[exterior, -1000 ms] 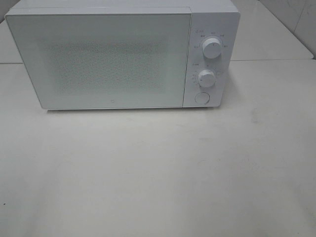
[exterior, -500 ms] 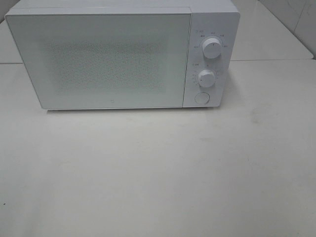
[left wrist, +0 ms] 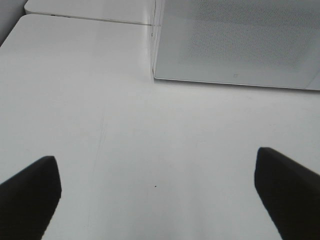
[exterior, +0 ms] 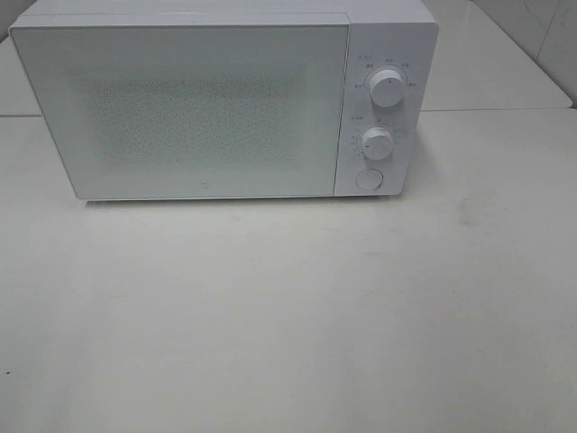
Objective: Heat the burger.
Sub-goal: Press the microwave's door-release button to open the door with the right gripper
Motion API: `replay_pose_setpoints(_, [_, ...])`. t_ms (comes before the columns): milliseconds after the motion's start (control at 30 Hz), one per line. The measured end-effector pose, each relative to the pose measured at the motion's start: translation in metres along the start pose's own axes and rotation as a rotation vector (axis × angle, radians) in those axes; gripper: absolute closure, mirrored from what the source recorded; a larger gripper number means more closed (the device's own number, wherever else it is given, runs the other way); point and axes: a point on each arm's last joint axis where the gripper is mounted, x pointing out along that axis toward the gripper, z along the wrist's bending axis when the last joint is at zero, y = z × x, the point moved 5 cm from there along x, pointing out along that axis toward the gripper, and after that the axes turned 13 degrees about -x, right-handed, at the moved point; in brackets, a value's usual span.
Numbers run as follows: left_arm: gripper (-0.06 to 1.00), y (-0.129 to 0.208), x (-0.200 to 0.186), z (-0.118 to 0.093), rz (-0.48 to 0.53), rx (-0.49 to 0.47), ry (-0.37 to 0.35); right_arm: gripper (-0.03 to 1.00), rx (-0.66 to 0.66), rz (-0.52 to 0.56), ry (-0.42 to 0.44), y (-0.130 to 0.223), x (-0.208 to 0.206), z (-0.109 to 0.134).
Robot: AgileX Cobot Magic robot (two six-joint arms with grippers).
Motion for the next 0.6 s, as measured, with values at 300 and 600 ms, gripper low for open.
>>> replay_pose_setpoints(300, [-0.03, 0.0, 0.0, 0.0, 0.0, 0.0, 0.0, 0.22, 0.003, -0.066, 0.022, 0.0019, -0.0094, -0.0022])
replay_pose_setpoints(600, [-0.03, 0.0, 0.0, 0.0, 0.0, 0.0, 0.0, 0.22, -0.004, -0.065, 0.036, 0.0021, -0.0094, -0.004])
